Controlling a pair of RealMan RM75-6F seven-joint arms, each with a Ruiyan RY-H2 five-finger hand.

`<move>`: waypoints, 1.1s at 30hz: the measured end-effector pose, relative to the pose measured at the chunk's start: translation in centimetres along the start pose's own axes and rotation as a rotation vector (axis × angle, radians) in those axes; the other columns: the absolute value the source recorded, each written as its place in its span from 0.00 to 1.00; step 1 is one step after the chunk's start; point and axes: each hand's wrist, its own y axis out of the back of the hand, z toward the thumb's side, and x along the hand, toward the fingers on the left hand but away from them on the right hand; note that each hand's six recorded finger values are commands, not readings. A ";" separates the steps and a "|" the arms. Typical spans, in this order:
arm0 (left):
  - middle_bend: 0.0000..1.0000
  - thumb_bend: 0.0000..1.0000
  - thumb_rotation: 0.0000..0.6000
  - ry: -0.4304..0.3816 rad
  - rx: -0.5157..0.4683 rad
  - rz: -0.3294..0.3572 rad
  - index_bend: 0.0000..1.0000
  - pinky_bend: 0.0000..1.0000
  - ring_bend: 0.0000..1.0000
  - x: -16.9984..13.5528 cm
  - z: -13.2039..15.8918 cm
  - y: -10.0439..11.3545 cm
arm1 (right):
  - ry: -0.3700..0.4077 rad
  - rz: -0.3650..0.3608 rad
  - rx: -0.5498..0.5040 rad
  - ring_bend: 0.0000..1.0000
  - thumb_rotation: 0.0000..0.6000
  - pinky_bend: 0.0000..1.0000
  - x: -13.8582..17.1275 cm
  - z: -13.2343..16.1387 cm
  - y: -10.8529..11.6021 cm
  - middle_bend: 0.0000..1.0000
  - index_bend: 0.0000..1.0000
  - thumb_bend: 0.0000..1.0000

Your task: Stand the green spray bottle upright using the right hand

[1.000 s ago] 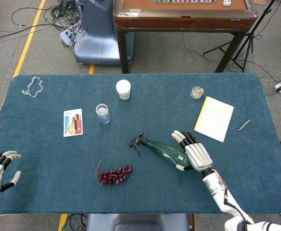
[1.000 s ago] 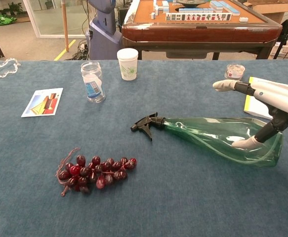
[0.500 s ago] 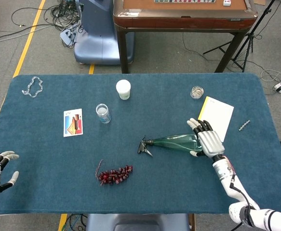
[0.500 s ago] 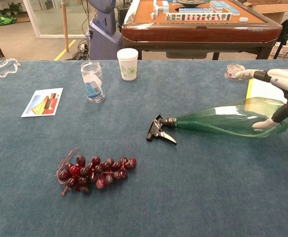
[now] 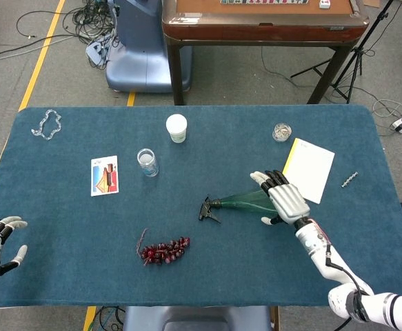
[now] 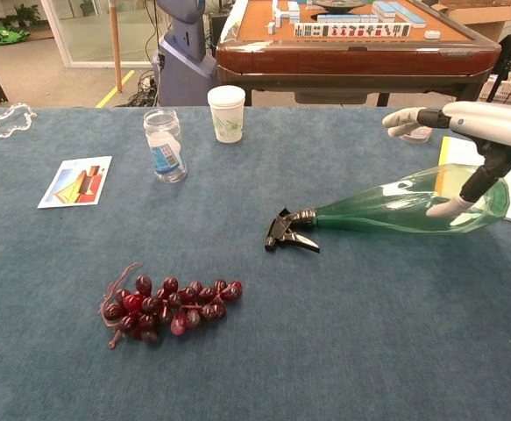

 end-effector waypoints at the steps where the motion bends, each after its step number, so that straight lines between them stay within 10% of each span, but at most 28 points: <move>1: 0.26 0.36 1.00 0.000 -0.001 -0.001 0.33 0.12 0.24 0.0 0.0 0.0 | 0.005 0.007 0.004 0.00 1.00 0.00 -0.2 0.3 -0.1 0.14 0.11 0.06; 33: 0.26 0.36 1.00 0.018 -0.003 -0.011 0.33 0.12 0.24 -0.4 -0.8 -0.4 | -0.016 0.128 0.263 0.00 1.00 0.00 -8.0 5.9 -4.8 0.17 0.28 0.29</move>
